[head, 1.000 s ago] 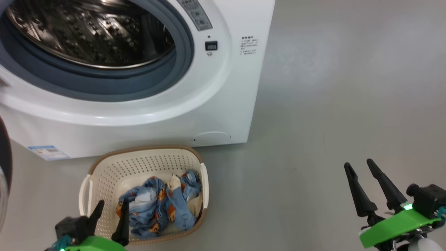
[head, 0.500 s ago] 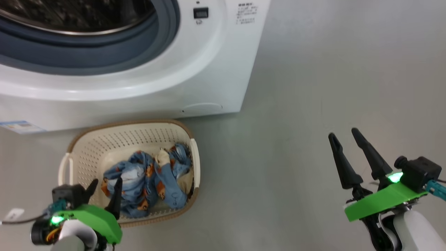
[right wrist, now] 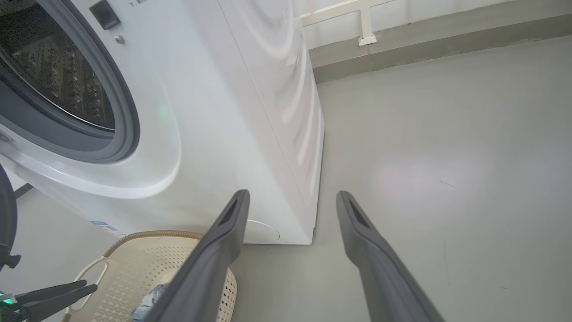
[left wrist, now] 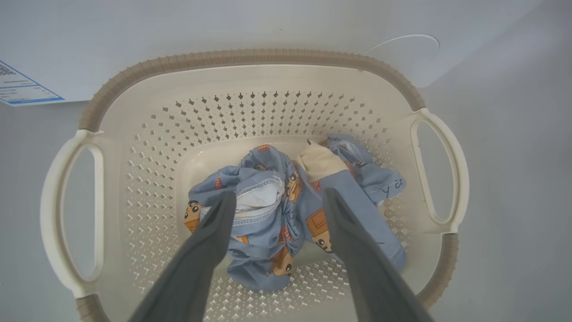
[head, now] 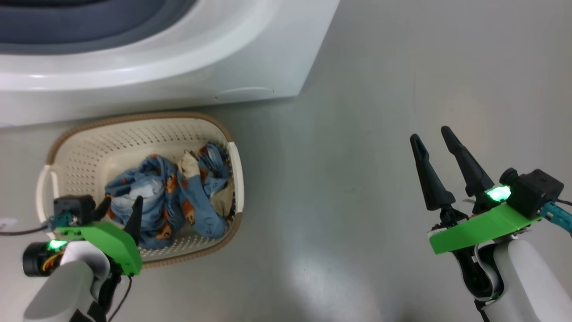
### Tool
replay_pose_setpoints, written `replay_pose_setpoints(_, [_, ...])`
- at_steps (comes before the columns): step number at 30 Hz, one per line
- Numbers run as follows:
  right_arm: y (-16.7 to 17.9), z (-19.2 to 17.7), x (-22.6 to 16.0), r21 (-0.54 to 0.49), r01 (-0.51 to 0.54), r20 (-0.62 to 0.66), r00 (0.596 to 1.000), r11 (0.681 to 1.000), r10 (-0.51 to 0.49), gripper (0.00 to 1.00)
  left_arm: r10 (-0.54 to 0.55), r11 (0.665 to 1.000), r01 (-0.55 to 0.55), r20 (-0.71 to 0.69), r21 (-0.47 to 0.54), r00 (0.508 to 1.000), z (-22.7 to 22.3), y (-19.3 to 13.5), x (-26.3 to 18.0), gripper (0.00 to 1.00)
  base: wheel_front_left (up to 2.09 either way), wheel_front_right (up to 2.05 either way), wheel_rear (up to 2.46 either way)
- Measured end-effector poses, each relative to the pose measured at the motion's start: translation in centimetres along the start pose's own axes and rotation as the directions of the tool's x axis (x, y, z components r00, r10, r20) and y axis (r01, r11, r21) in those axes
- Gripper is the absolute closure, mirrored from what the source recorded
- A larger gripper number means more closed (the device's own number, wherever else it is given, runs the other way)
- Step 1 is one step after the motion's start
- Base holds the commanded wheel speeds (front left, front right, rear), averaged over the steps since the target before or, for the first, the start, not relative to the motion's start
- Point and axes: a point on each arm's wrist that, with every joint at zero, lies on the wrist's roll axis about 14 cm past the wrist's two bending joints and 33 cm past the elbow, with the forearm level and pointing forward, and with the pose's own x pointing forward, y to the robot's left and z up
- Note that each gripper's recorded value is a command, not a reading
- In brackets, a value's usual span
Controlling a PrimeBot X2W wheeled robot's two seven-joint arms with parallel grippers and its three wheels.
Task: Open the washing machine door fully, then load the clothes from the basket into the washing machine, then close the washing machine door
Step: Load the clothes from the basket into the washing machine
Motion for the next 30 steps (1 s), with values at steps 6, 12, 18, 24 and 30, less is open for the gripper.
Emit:
replay_pose_setpoints(6, [-0.3,-1.5,0.7,-0.001,0.004,-0.028,1.000,1.000,-0.004,0.00,-0.006,1.000,0.008,-0.068,0.020,0.998,-1.8,0.3,1.6,0.00,0.00,0.00,0.00])
replay_pose_setpoints(12, [-0.7,-3.3,1.4,0.013,0.019,-0.058,0.998,1.000,-0.018,0.00,-0.005,0.999,0.011,-0.133,0.045,0.991,-3.2,1.0,3.7,0.00,0.00,0.00,0.00])
replay_pose_setpoints(18, [-1.4,-4.5,2.0,0.012,0.034,-0.079,0.996,0.999,-0.033,0.00,0.000,0.998,0.014,-0.201,0.064,0.980,-4.9,1.7,5.2,0.00,0.00,0.00,0.00])
replay_pose_setpoints(24, [-2.0,-5.5,2.5,0.010,0.043,-0.093,0.995,0.999,-0.042,0.00,-0.003,0.996,0.025,-0.250,0.085,0.968,-6.1,2.0,6.5,0.00,0.00,0.00,0.00])
replay_pose_setpoints(30, [-2.0,-6.4,3.0,0.005,0.034,-0.108,0.994,0.999,-0.034,0.00,0.001,0.994,0.031,-0.293,0.105,0.956,-7.1,2.6,7.2,0.00,0.00,0.00,0.00])
